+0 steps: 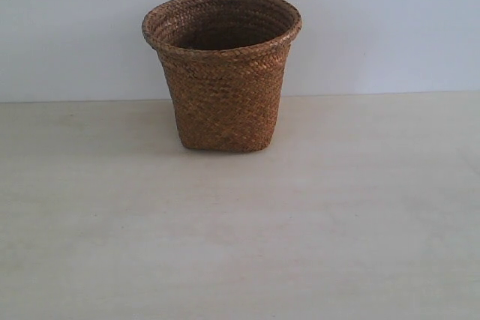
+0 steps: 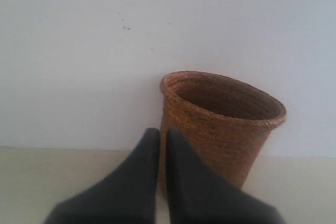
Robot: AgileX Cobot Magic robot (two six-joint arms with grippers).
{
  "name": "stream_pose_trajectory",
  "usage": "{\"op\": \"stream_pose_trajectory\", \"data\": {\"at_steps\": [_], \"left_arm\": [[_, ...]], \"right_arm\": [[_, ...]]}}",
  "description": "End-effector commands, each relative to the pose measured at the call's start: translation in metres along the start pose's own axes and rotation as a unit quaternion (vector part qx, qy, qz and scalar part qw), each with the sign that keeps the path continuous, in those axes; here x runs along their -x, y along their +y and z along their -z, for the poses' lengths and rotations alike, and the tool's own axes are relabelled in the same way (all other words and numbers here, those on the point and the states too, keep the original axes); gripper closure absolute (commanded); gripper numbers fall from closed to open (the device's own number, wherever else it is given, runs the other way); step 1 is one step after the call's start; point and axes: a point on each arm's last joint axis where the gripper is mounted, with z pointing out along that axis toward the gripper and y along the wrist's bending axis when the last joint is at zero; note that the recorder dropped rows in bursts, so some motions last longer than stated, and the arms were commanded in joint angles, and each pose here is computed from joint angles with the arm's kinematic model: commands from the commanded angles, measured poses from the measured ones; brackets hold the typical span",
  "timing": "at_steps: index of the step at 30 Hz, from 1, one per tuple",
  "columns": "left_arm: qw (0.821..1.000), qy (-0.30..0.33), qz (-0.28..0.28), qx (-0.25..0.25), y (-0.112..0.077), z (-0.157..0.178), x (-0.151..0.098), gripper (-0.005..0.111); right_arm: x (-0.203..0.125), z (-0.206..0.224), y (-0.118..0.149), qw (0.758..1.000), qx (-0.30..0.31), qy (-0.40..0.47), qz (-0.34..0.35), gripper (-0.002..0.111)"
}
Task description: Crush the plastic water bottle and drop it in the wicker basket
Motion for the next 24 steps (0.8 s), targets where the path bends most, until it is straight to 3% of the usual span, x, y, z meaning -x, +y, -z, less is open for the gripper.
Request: {"op": "stream_pose_trajectory", "data": {"at_steps": [1,5,8,14,19,24], "left_arm": [[0.999,0.05,0.001,-0.007,0.0,0.001,-0.014,0.103],[0.995,0.083,0.01,0.055,0.014,0.006,-0.021,0.103],[0.995,0.078,0.005,0.069,0.017,0.016,-0.026,0.103],[0.993,0.043,-0.061,0.097,0.023,0.049,-0.048,0.103],[0.987,0.069,-0.056,0.132,0.026,0.058,-0.055,0.103],[0.983,0.099,-0.074,0.137,0.03,0.057,-0.071,0.103]], "right_arm": [[0.0,0.0,0.0,1.0,-0.002,-0.002,0.005,0.108],[0.0,0.0,0.0,1.0,-0.002,-0.002,0.005,0.108],[0.0,0.0,0.0,1.0,-0.002,-0.002,0.005,0.108],[0.0,0.0,0.0,1.0,-0.002,-0.002,0.005,0.108],[0.0,0.0,0.0,1.0,-0.002,-0.002,0.005,0.108],[0.0,0.0,0.0,1.0,-0.002,-0.002,0.005,0.108]]}}
